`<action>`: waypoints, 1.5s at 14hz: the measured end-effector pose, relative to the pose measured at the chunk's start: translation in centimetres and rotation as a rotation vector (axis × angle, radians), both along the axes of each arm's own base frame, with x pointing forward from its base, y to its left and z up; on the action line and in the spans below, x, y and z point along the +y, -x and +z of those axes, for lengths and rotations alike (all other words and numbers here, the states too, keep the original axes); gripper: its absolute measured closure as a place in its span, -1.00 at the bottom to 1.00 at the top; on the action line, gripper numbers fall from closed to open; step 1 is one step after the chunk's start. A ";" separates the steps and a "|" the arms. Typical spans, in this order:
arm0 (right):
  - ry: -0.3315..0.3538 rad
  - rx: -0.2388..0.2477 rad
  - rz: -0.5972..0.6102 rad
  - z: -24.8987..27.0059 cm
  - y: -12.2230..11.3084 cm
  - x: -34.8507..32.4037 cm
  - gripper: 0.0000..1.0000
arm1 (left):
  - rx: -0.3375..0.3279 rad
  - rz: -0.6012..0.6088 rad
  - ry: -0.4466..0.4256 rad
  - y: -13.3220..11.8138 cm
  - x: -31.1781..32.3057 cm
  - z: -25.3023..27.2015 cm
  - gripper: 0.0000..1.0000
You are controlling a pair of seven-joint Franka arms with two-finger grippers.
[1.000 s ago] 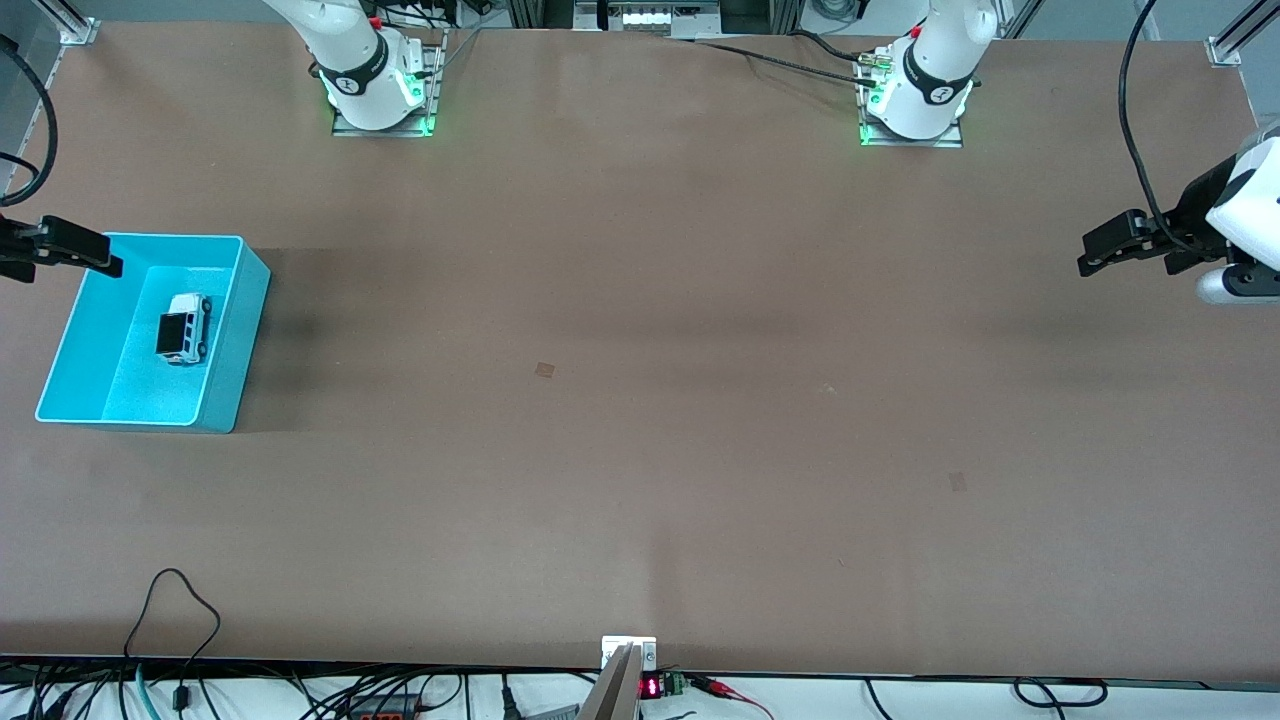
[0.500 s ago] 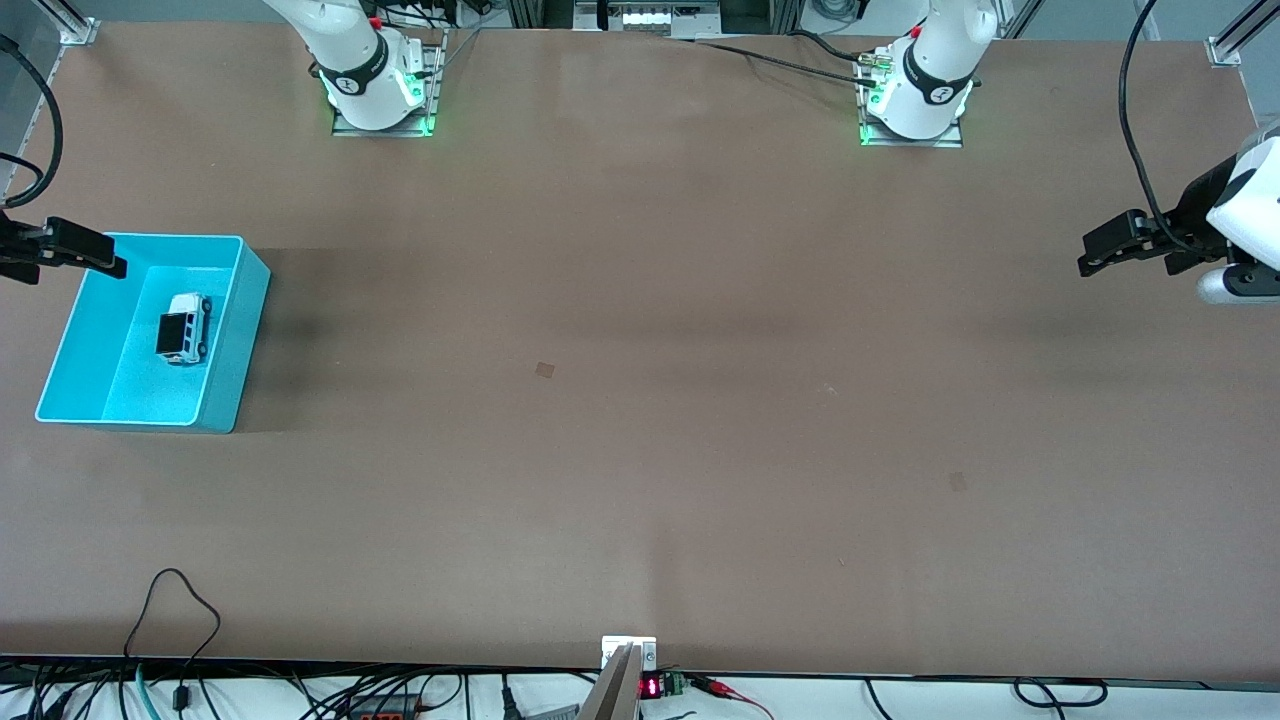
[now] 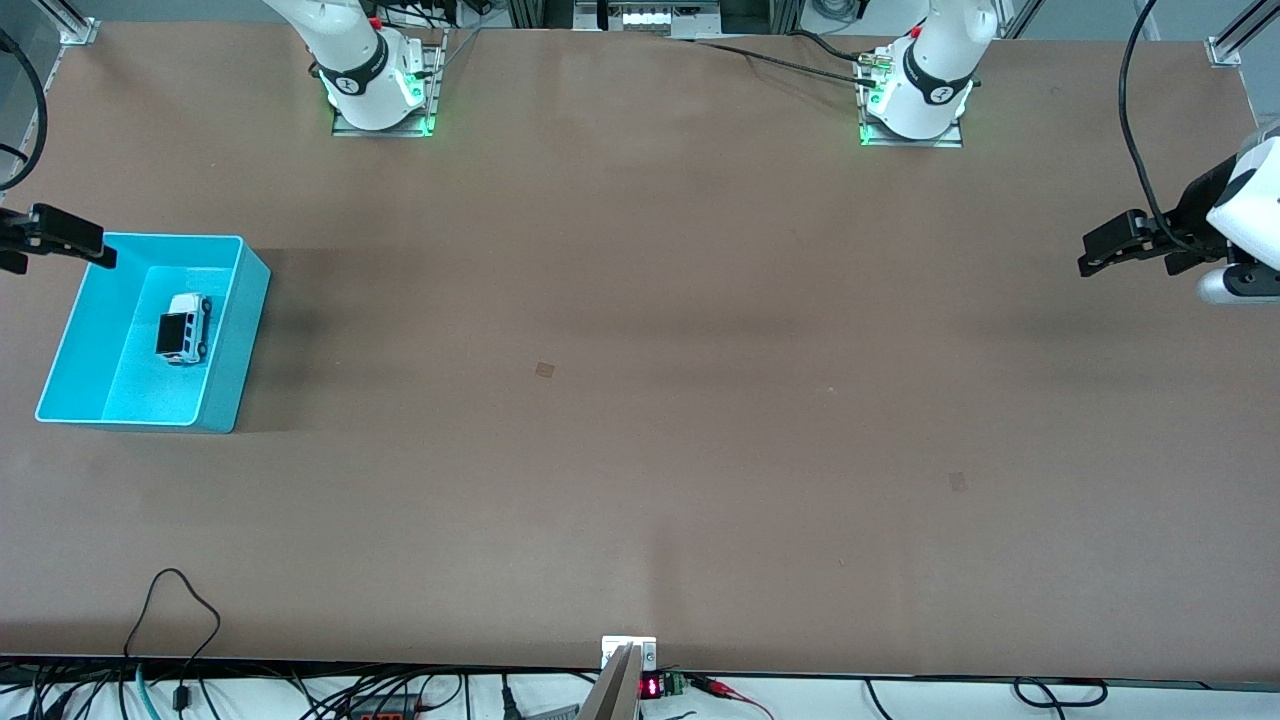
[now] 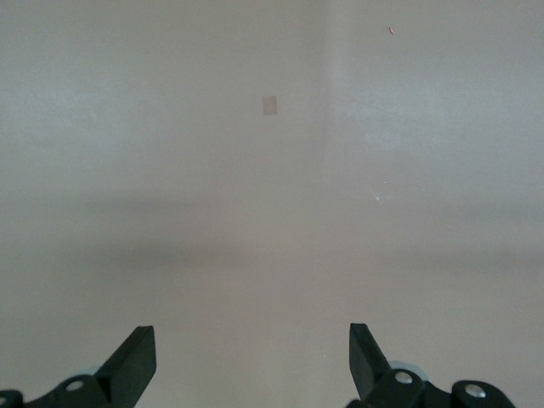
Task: Wind and store white jeep toy
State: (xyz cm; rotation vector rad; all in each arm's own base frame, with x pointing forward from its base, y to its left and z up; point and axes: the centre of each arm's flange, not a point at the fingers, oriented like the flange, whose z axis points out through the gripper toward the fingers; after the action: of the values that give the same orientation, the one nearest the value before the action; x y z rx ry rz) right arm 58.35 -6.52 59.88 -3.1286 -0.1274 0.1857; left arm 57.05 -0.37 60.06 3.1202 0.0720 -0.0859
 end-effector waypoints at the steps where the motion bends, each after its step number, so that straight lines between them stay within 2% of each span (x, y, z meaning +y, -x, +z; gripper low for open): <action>1: -0.001 0.005 0.004 0.0 0.1 0.2 -1.00 | 0.000 0.000 0.000 0.0 0.0 0.0 -1.00; 21: -0.003 0.023 0.010 -1.2 0.2 0.6 -1.00 | -0.006 0.001 0.000 -0.1 0.0 0.0 -1.00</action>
State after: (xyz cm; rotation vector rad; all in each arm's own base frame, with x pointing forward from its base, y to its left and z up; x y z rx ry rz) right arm 58.18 -5.91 58.72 -3.1218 -0.1425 0.2210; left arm 57.12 -0.33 60.11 3.1202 0.0733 -0.0767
